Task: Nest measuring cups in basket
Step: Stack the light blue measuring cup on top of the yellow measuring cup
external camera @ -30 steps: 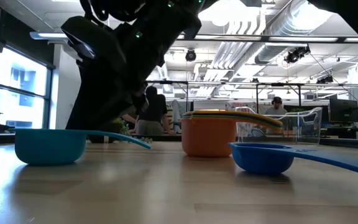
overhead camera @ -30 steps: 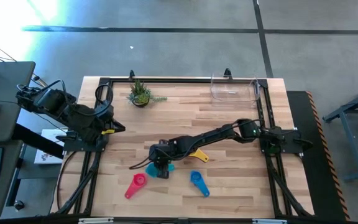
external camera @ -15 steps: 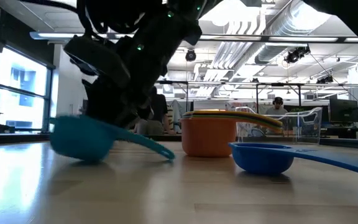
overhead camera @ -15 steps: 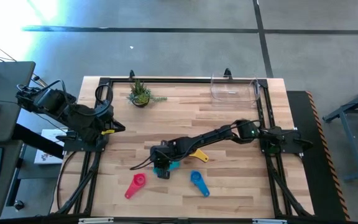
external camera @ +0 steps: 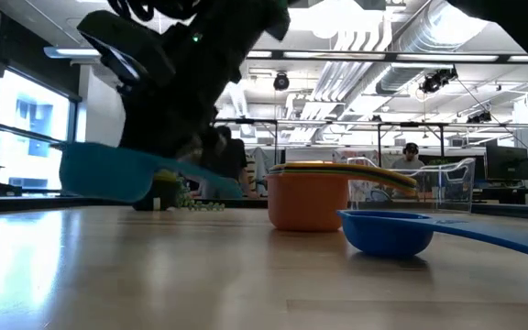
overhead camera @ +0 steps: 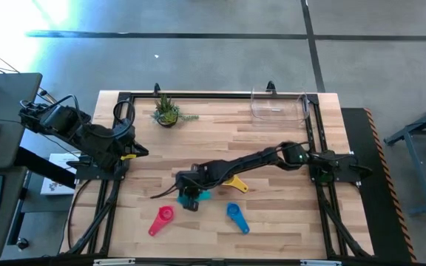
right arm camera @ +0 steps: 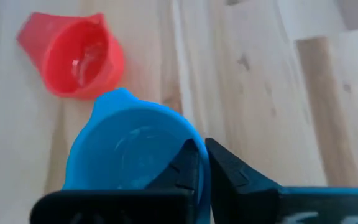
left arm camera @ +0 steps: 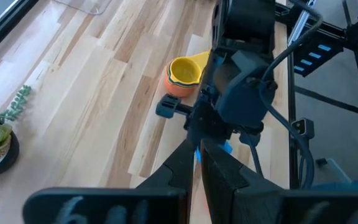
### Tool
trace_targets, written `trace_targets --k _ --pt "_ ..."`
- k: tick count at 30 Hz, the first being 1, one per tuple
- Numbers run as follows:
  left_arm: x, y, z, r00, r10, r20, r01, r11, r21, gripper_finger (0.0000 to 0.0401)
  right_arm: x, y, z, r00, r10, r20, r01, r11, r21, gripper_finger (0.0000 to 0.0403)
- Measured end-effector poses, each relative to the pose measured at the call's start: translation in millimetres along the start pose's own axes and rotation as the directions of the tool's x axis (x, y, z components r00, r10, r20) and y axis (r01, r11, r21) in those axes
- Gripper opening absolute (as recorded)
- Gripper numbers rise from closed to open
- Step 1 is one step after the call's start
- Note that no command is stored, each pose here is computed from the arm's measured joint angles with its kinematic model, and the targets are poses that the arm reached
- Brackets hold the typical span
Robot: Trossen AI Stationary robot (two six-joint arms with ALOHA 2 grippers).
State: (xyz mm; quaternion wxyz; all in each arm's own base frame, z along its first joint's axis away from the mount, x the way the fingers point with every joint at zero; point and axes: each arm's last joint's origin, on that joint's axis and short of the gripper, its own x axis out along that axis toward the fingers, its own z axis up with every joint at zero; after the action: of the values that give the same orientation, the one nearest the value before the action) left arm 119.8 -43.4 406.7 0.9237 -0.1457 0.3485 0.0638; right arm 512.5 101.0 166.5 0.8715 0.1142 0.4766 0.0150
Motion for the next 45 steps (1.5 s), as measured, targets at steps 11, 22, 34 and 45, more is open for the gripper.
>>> trace_targets --k 11,22,34,45 --pt "0 0 0 1.0 0.0 -0.001 0.0 1.0 0.001 0.0019 -60 -1 26 0.986 -0.124 -0.108 0.139 0.98 0.141 0.0003" --pt "0 0 0 1.0 0.003 -0.005 -0.003 1.0 0.005 0.0019 -137 -3 25 0.956 -0.274 -0.107 0.291 0.932 0.214 0.0001" --pt "0 1 -1 1.0 0.004 -0.007 -0.004 1.0 0.006 0.0019 -219 -10 6 0.854 -0.495 -0.161 0.521 0.811 0.267 0.0001" --pt "0 1 -1 1.0 0.005 -0.009 -0.005 1.0 0.003 0.0019 -273 -28 -40 0.788 -0.597 -0.147 0.603 0.703 0.377 0.0"
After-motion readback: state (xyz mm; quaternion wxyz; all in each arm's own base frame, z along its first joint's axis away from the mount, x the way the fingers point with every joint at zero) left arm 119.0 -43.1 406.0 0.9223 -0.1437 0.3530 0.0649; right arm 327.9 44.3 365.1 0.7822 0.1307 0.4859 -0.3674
